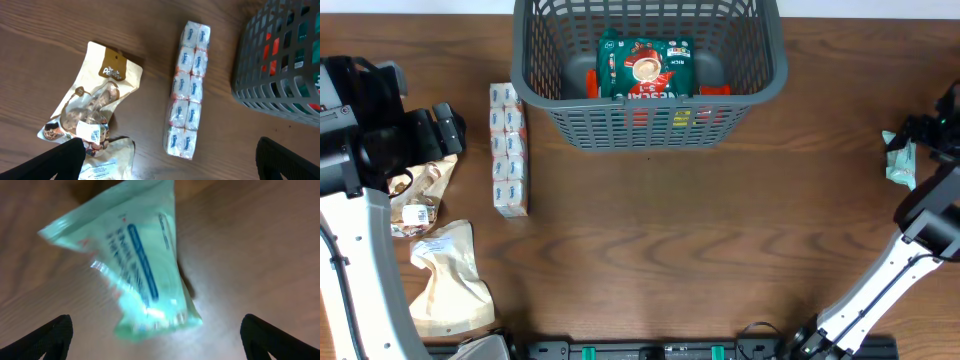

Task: Pack container
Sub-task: 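Move the right gripper to the small mint-green packet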

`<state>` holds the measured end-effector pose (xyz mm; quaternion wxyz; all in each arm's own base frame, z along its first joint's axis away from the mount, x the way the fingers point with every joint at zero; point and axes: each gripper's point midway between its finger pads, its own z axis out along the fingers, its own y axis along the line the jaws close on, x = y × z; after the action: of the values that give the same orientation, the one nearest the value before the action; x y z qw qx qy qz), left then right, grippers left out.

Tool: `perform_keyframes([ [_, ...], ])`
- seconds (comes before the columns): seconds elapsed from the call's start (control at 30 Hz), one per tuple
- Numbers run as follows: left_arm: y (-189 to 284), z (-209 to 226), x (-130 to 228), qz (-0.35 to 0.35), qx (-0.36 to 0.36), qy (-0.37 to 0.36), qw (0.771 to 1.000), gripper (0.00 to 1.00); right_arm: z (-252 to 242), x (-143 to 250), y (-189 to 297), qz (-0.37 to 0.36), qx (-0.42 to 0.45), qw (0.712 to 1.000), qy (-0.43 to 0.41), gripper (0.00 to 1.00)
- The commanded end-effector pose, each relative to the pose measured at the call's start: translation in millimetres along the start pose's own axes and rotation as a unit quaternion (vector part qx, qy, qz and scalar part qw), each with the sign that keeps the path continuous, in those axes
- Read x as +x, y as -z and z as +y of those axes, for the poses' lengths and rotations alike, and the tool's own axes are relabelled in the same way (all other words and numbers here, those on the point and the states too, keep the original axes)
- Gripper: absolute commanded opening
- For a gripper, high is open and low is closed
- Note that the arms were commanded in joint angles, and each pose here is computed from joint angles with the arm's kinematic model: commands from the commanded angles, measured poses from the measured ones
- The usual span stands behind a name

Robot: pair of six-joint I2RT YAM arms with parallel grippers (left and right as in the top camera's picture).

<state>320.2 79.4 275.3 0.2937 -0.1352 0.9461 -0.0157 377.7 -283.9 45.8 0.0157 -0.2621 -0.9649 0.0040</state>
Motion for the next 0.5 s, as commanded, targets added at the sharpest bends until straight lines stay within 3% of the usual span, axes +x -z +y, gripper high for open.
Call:
perform_keyframes([
  [0.0,1.5,0.4,0.1,-0.001,-0.001,-0.003,1.0,0.99,-2.1,-0.2,-23.2,0.018,0.001,1.0,0.017,0.92],
  [0.2,1.5,0.4,-0.2,-0.002,-0.001,-0.003,1.0,0.99,5.2,-12.4,-37.4,0.004,-0.001,0.999,0.053,0.85],
  [0.47,1.6,0.4,-0.8,-0.003,-0.001,-0.003,1.0,0.99,25.7,-30.2,-37.2,-0.031,-0.01,0.994,0.109,0.5],
])
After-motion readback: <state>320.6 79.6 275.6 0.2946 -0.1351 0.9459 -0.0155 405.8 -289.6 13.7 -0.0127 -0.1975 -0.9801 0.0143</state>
